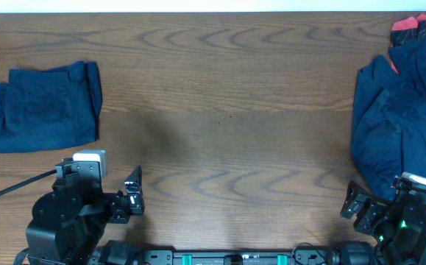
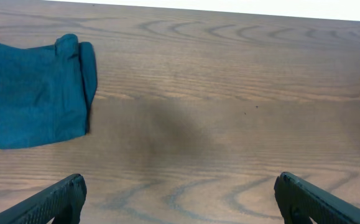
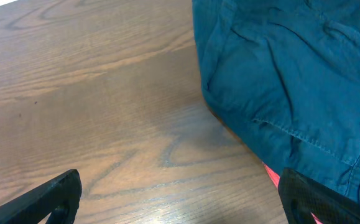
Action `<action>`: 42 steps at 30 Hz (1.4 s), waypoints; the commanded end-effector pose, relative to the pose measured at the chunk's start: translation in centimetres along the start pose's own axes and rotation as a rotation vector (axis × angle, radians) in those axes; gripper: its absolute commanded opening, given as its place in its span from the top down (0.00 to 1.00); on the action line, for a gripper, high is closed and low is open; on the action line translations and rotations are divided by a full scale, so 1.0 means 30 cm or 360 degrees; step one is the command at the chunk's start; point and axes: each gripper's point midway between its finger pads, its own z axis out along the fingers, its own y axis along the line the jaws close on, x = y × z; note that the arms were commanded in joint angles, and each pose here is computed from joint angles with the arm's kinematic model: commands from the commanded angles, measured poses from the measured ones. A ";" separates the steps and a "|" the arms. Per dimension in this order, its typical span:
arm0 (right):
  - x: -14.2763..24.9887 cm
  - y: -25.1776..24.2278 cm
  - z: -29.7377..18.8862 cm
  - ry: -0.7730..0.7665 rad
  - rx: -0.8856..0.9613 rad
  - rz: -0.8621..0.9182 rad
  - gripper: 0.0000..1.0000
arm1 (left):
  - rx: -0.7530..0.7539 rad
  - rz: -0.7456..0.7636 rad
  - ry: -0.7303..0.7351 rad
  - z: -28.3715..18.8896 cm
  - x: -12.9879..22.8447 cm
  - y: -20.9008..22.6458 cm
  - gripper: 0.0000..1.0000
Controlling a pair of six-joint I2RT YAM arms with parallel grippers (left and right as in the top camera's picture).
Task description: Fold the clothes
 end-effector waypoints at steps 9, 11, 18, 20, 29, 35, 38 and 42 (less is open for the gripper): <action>-0.016 0.015 0.028 -0.0086 -0.0041 -0.0019 0.01 | -0.0016 -0.0008 0.0008 0.006 0.008 0.007 0.02; -0.030 0.027 0.055 -0.0178 -0.0077 -0.0066 0.01 | -0.0016 -0.0008 0.0008 0.006 0.008 0.007 0.02; -0.046 0.109 0.163 -0.0551 -0.0318 -0.0212 0.01 | -0.0016 -0.0008 0.0008 0.006 0.008 0.007 0.02; -0.050 0.126 0.186 -0.0643 -0.0372 -0.0210 0.01 | -0.0016 -0.0008 0.0008 0.006 0.008 0.007 0.02; -0.112 0.185 0.267 -0.1073 -0.0491 -0.0319 0.01 | -0.0016 -0.0008 0.0008 0.006 0.008 0.007 0.02; -0.045 0.198 0.348 -0.1060 -0.0520 -0.0406 0.01 | -0.0016 -0.0008 0.0008 0.006 0.008 0.007 0.02; 0.002 0.188 0.385 -0.0938 -0.0508 -0.0400 0.01 | -0.0016 -0.0008 0.0008 0.006 0.008 0.007 0.02; -0.001 0.188 0.384 -0.0937 -0.0516 -0.0368 0.01 | -0.0016 -0.0008 0.0008 0.006 0.008 0.007 0.02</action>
